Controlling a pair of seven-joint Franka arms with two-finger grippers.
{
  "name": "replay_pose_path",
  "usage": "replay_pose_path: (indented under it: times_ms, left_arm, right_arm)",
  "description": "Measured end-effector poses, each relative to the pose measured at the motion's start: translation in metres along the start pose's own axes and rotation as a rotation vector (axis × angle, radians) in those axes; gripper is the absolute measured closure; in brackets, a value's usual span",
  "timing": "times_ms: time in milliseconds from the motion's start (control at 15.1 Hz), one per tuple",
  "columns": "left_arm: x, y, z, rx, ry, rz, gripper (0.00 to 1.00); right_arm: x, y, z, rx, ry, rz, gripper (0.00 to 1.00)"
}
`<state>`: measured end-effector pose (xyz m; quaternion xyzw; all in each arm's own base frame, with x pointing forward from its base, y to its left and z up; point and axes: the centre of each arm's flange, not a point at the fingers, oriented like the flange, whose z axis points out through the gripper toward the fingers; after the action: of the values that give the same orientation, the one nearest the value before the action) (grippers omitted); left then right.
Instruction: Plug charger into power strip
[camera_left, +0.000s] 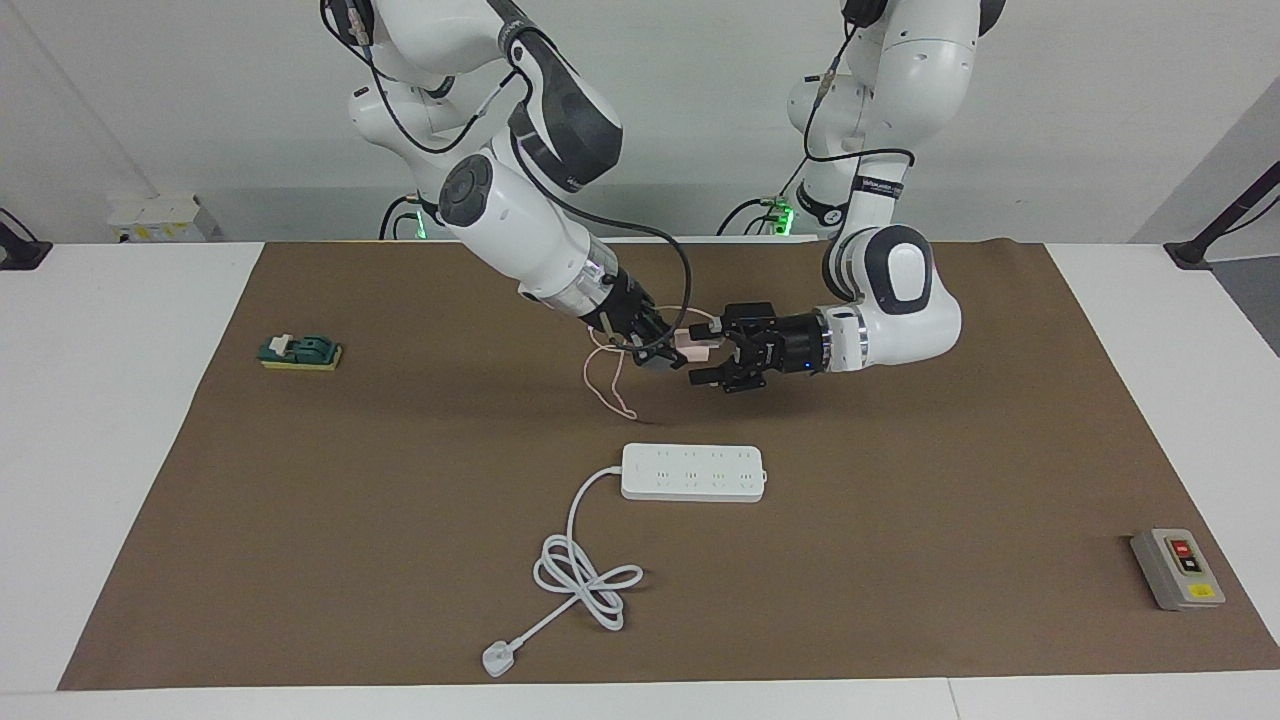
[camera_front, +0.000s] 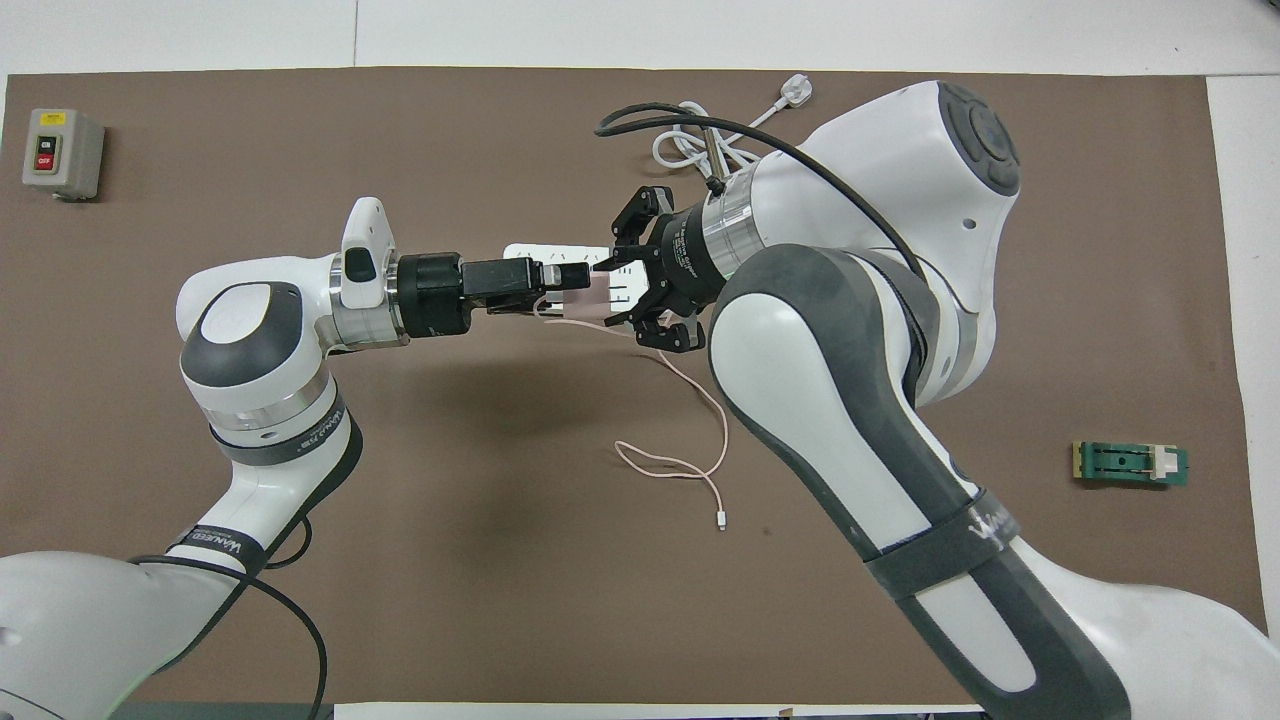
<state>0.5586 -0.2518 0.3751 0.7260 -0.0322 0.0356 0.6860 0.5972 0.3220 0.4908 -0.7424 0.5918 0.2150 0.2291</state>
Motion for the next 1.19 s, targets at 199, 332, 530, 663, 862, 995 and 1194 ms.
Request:
replay_pose_path:
  times_ms: [199, 332, 530, 663, 862, 995, 1194]
  left_arm:
    - [-0.001, 0.000, 0.002, -0.004, -0.006, 0.000, 0.01]
    - [-0.003, -0.001, 0.003, -0.005, -0.011, -0.004, 0.01]
    - [-0.006, -0.003, 0.005, -0.006, -0.016, -0.007, 0.01]
    - [-0.007, -0.004, 0.005, -0.007, -0.019, -0.003, 0.01]
    - [-0.010, -0.009, 0.005, -0.006, -0.022, 0.001, 0.01]
    - [-0.012, -0.011, 0.005, -0.005, -0.023, 0.005, 0.01]
    - [-0.012, -0.011, 0.005, -0.005, -0.024, 0.007, 0.01]
  right_arm:
    - [0.000, 0.000, 0.000, 0.000, 0.000, 0.000, 0.52]
    - [0.000, 0.000, 0.000, 0.001, 0.000, 0.000, 0.52]
    - [0.000, 0.000, 0.000, 0.001, 0.000, 0.001, 0.52]
    - [0.001, -0.001, -0.001, 0.002, 0.000, 0.002, 0.52]
    - [0.002, -0.001, -0.002, 0.003, 0.000, 0.005, 0.52]
    - [0.003, -0.001, -0.002, 0.004, 0.000, 0.006, 0.52]
    - [0.003, -0.002, -0.003, 0.006, -0.012, 0.015, 0.52]
